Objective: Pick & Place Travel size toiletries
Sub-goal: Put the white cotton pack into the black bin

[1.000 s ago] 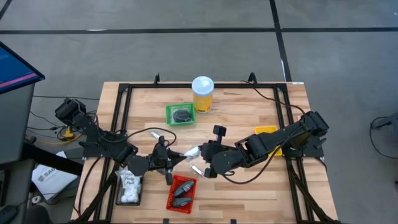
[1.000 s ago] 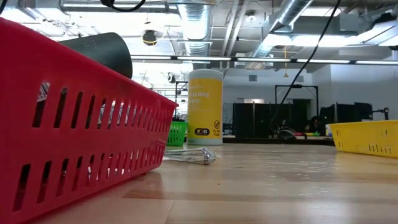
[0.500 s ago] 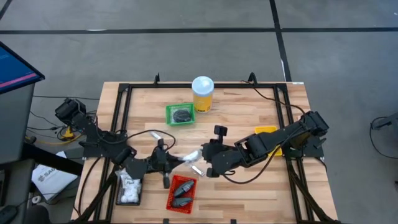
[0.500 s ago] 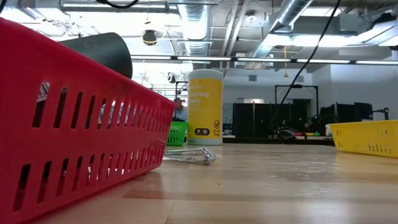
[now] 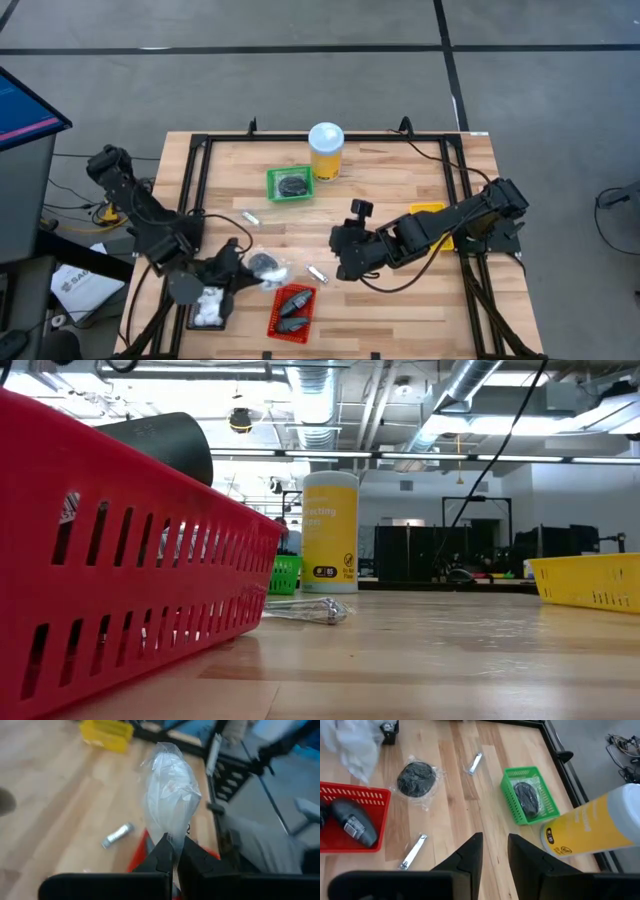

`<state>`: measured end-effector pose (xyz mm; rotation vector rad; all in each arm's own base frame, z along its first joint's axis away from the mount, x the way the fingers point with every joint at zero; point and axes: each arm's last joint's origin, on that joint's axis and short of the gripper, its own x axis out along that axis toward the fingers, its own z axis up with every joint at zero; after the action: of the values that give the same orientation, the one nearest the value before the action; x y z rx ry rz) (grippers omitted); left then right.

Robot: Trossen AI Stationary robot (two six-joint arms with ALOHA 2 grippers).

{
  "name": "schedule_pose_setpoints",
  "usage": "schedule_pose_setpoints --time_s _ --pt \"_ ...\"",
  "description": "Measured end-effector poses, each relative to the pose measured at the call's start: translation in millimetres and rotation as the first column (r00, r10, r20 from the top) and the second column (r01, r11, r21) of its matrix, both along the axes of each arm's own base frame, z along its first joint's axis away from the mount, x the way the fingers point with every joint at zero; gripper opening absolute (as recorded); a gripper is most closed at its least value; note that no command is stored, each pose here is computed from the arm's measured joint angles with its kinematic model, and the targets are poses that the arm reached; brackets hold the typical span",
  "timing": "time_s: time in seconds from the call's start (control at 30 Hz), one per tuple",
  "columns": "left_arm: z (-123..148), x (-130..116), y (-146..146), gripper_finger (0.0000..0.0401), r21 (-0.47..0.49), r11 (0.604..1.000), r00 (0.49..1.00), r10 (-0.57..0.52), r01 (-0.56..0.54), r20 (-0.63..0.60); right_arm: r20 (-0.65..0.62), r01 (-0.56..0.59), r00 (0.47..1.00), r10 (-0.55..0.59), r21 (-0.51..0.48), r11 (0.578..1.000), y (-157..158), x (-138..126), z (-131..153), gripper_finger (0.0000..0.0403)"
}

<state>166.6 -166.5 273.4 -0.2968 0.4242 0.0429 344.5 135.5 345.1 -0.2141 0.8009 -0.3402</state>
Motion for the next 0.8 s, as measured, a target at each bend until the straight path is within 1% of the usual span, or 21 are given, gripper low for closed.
schedule_pose_setpoints --time_s 0.13,0.33,0.5,0.6,0.73,0.8 --pt "-1.4 -7.5 1.2 0.0001 -0.055 0.996 0.994 -0.077 0.072 -0.079 0.0 0.0 1.0 0.0 0.0 1.0 0.0 0.0 0.0 0.0082" --pt "-10.1 -15.6 6.9 0.0001 -0.137 0.989 0.969 -0.088 0.057 -0.233 -0.007 0.0 1.0 0.0 -0.003 1.0 -0.3 -0.5 -0.4 0.0082" --pt "-16.5 -20.9 7.7 0.0001 -0.229 0.972 0.922 -0.136 0.053 -0.364 -0.007 0.0 1.0 0.0 -0.003 1.0 -0.2 -0.5 -0.4 0.0082" --pt "-17.9 -22.6 7.0 0.0001 -0.283 0.958 0.895 -0.171 0.052 -0.412 -0.007 0.0 1.0 0.0 -0.003 1.0 -0.2 -0.5 -0.4 0.0082" --pt "-21.2 -26.7 7.0 0.0001 -0.345 0.938 0.839 -0.215 0.035 -0.499 -0.007 0.0 1.0 0.0 -0.003 1.0 -0.2 -0.5 -0.4 0.0082" --pt "-22.6 -29.8 8.8 0.0001 -0.365 0.931 0.809 -0.22 0.007 -0.545 -0.007 0.0 1.0 0.0 -0.003 1.0 -0.2 -0.5 -0.4 0.0082"
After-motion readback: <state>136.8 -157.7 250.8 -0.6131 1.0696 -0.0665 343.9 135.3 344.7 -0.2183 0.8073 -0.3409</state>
